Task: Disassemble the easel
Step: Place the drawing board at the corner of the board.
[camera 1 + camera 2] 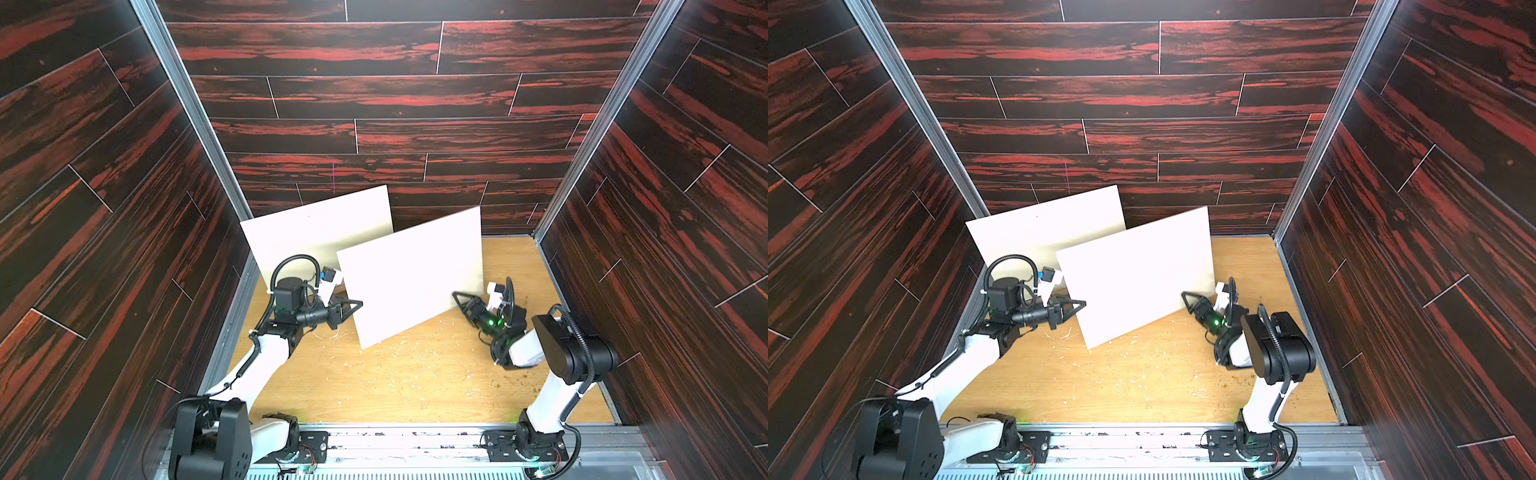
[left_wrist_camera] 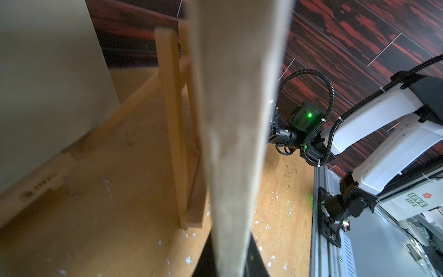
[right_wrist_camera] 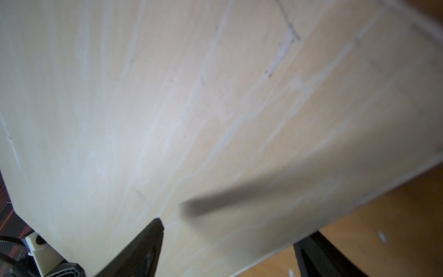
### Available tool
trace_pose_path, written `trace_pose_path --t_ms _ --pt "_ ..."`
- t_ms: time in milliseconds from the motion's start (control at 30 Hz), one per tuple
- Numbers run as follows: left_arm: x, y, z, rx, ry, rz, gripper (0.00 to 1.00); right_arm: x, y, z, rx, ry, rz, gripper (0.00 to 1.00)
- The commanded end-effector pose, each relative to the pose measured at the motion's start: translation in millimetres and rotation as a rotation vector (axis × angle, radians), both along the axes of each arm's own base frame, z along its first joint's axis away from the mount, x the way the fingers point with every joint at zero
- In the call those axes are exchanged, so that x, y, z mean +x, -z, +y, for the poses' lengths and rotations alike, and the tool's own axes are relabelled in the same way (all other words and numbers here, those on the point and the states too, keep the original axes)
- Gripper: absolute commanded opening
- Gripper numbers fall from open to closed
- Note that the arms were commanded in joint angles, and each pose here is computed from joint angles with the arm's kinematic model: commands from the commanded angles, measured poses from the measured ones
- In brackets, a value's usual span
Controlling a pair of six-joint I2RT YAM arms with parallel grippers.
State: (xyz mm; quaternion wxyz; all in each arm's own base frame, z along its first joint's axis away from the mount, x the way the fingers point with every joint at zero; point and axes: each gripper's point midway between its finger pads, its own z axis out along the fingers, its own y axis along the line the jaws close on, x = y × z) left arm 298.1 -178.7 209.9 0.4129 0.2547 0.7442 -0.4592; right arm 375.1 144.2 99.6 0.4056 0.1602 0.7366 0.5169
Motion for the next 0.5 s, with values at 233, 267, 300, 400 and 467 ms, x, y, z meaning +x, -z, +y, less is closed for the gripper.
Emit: trace_pose_path --t_ms 233,267,300,400,467 --pt "-19 35 3 0.060 -0.039 0.109 0.00 -34 -46 7 0.058 -0.051 -0.168 0.84" --pt "-19 34 3 0.060 -0.042 0.106 0.00 -40 -40 8 0.055 -0.058 -0.139 0.84" --pt "-19 33 3 0.060 -0.045 0.103 0.00 -44 -35 9 0.050 -0.063 -0.112 0.84" --pt "-20 30 5 0.071 -0.054 0.092 0.00 -55 -21 13 0.028 -0.084 -0.027 0.84" --pt "-22 29 6 0.080 -0.058 0.089 0.00 -60 -13 16 0.007 -0.100 0.035 0.85"
